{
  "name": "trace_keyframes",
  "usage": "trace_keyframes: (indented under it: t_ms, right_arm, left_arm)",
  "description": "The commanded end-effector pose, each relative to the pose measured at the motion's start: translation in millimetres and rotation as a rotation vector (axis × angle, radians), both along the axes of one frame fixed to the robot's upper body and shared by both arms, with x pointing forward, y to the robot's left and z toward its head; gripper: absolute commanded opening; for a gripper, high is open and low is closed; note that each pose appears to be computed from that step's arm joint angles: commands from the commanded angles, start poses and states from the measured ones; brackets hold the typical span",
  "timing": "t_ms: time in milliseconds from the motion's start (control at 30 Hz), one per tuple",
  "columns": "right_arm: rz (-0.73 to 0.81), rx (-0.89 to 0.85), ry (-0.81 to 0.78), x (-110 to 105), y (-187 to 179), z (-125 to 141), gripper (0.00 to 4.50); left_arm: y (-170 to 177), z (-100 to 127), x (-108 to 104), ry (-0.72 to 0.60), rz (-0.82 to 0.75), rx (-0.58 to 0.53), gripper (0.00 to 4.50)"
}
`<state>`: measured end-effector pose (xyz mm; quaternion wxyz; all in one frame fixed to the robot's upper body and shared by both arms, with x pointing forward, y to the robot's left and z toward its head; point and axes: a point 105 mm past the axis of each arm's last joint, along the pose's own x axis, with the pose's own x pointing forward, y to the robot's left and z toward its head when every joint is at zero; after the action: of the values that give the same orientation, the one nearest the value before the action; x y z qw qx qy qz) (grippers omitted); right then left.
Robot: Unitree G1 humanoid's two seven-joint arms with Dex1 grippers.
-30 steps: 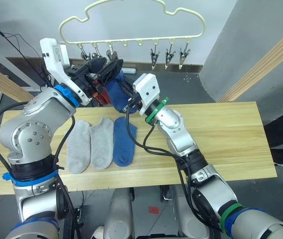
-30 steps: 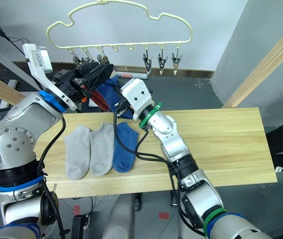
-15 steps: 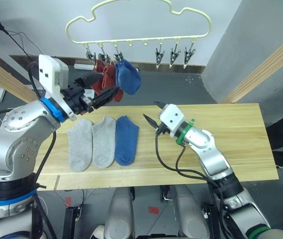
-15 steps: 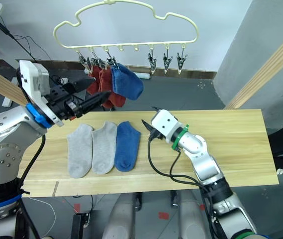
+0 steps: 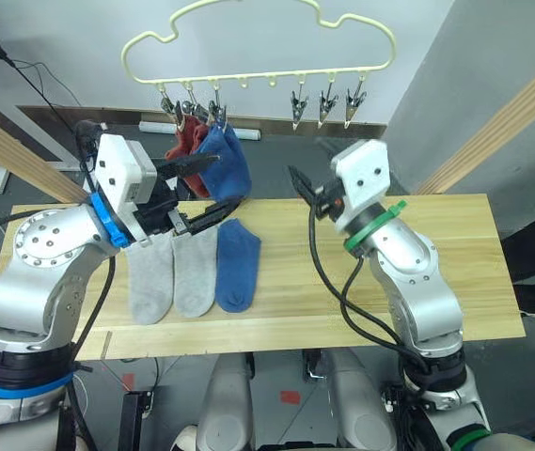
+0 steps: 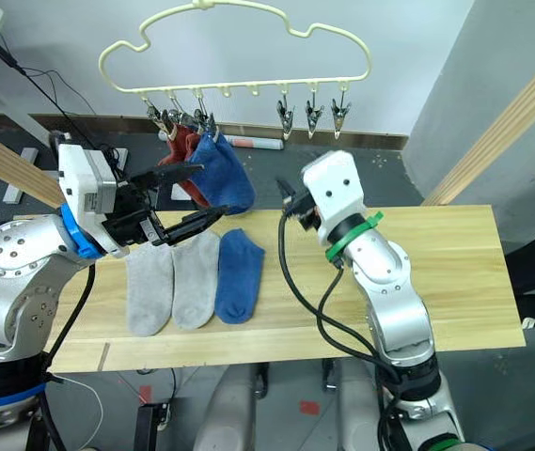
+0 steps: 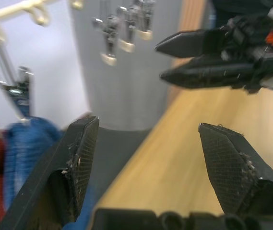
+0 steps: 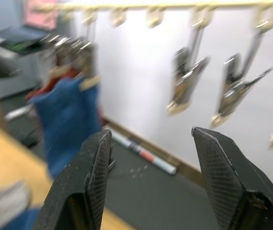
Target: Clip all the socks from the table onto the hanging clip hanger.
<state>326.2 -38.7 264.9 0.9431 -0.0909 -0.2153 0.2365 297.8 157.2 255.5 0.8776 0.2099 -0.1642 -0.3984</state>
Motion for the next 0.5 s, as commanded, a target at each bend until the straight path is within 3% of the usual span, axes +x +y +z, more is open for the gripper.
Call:
trace_keyframes:
  t_ms: [33, 500]
  right_arm:
    - [-0.009, 0.007, -0.028, 1.0, 0.1, 6.9, 2.77]
    - [-0.059, 0.05, -0.024, 19.7, 12.9, 19.3, 2.77]
  left_arm:
    - [7.7, 5.3, -3.3, -0.038, 0.051, -0.03, 3.59]
    - [-3.7, 9.4, -1.8, -0.035, 0.039, -0.087, 3.59]
